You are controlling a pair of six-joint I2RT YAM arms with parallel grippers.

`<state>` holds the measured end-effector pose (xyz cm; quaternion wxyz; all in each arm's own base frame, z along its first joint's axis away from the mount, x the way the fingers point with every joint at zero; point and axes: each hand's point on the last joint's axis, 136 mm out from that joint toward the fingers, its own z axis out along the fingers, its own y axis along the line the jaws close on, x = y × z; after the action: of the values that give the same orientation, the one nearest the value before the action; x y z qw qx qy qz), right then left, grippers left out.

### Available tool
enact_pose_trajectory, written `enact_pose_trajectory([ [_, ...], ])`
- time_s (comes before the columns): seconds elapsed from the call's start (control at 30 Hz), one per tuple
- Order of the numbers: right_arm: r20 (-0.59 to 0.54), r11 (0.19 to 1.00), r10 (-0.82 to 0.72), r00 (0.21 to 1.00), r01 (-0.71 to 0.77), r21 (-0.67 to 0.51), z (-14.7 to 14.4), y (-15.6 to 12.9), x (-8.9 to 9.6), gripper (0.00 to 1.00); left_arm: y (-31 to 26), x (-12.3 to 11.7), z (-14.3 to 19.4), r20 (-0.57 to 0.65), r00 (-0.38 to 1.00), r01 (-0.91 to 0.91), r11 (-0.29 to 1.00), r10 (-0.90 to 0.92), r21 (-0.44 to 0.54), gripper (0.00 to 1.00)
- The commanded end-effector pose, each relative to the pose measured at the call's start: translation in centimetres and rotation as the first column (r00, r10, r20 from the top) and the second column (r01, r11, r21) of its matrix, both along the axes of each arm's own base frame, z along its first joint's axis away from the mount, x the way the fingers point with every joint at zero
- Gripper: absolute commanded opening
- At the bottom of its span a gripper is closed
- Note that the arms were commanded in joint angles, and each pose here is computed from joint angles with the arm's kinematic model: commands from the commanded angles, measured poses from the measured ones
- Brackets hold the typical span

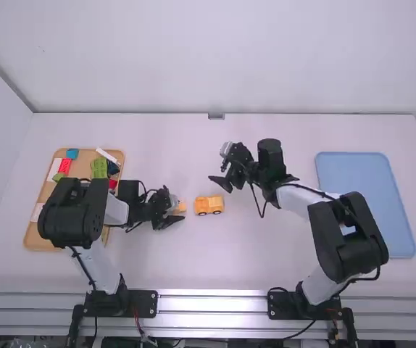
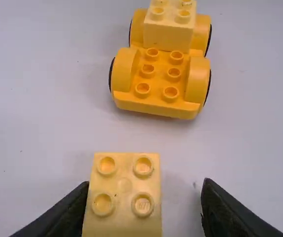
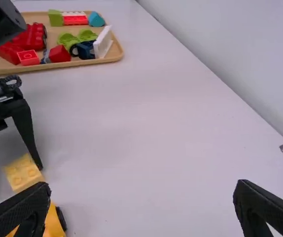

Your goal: Assemble lego blocks to make yellow taxi

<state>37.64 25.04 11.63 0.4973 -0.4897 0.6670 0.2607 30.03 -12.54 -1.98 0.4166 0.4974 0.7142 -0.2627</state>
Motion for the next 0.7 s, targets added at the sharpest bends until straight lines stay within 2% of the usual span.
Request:
enact_pose_trajectory([
  [0.0, -0.010, 1.000, -0.012, 1.000, 0.011, -0.006, -0.4, -0.1, 0.3, 0.99, 0.4, -0.8, -0.7, -0.032, 0.999, -0.025, 1.000, 0.026, 0.010, 0.53],
  [0.23, -0.007, 1.000, -0.016, 1.000, 0.016, -0.008, -0.4, -0.2, 0.4, 0.99, 0.9, -1.0, -1.3, -0.005, 0.999, -0.050, 0.998, 0.050, 0.049, 0.41],
  [0.27, 0.001, 1.000, -0.023, 1.000, 0.023, -0.010, -0.3, -0.2, 0.5, 0.98, 0.9, -1.1, -1.4, -0.008, 0.999, -0.050, 0.998, 0.051, 0.048, 0.34],
  [0.37, 0.029, 0.999, -0.032, 0.999, 0.032, -0.015, -0.1, -0.4, 0.9, 0.99, 0.9, -1.0, -1.4, -0.020, 0.998, -0.061, 0.997, 0.062, 0.046, 0.27],
  [0.47, 0.083, 0.999, -0.027, 0.996, 0.030, -0.036, 0.1, -0.7, 1.3, 0.98, 1.3, -0.5, -1.5, -0.035, 0.994, -0.105, 0.993, 0.107, 0.057, 0.24],
  [0.6, 0.041, 0.998, -0.034, 0.999, 0.035, -0.043, -0.6, -1.0, 1.1, 0.99, 1.0, 0.0, -1.0, 0.000, 0.995, -0.097, 0.994, 0.097, 0.055, 0.25],
  [0.67, 0.064, 0.995, 0.000, 0.998, 0.006, -0.100, -1.5, -1.5, 0.7, 0.99, 0.5, 0.2, 0.7, 0.026, 0.997, -0.079, 0.997, 0.079, -0.002, 0.25],
])
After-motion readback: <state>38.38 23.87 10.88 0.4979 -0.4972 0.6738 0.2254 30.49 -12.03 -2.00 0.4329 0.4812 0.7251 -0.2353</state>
